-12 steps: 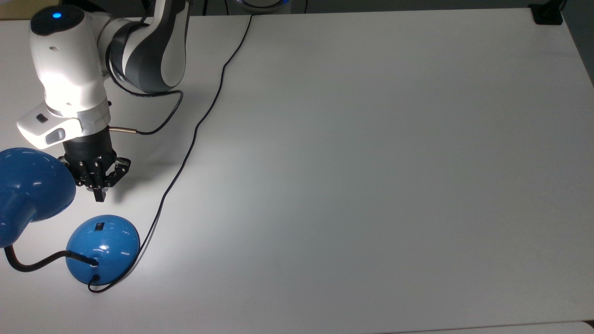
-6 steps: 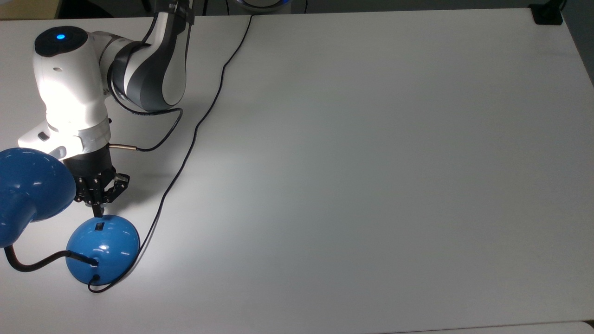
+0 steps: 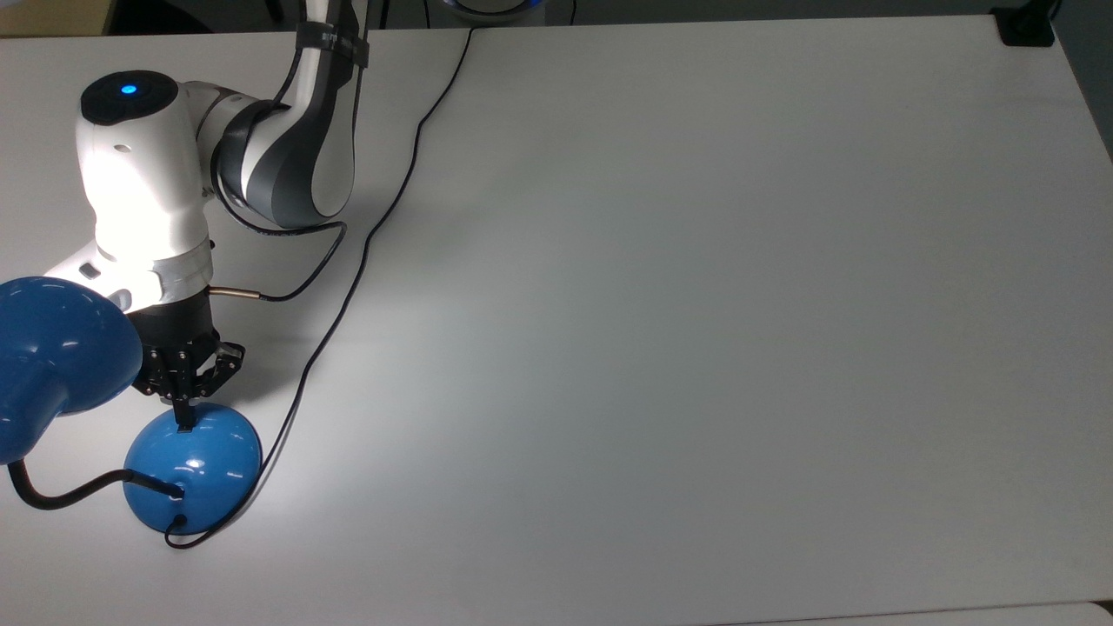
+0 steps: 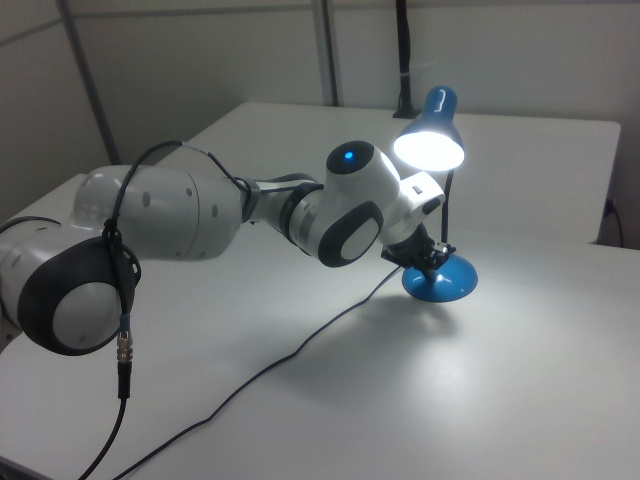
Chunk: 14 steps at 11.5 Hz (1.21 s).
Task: Turn off the lamp
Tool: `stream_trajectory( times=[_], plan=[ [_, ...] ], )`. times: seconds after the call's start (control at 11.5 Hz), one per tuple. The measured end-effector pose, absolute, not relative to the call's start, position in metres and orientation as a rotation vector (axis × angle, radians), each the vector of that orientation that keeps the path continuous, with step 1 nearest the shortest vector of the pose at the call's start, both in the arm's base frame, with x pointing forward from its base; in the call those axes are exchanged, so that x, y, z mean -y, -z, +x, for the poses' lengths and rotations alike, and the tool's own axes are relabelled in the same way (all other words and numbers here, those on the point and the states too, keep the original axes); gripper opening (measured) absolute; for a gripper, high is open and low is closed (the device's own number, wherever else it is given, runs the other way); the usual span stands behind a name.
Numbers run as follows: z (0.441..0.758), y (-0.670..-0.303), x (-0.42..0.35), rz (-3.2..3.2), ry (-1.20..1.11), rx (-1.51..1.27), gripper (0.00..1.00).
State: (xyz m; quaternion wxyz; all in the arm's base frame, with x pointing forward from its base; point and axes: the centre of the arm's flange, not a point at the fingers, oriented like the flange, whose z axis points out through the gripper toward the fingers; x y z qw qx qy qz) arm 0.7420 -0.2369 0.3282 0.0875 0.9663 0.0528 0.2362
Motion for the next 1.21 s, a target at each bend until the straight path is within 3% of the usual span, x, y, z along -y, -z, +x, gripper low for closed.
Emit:
stream_trajectory(
  times=[0.95,1.21],
  plan=[
    [0.74,-0.323,0.239,2.904,-0.721,-0.104,0.0],
    [0.729,-0.377,0.218,3.029,-0.681,0.083,0.0]
  ],
)
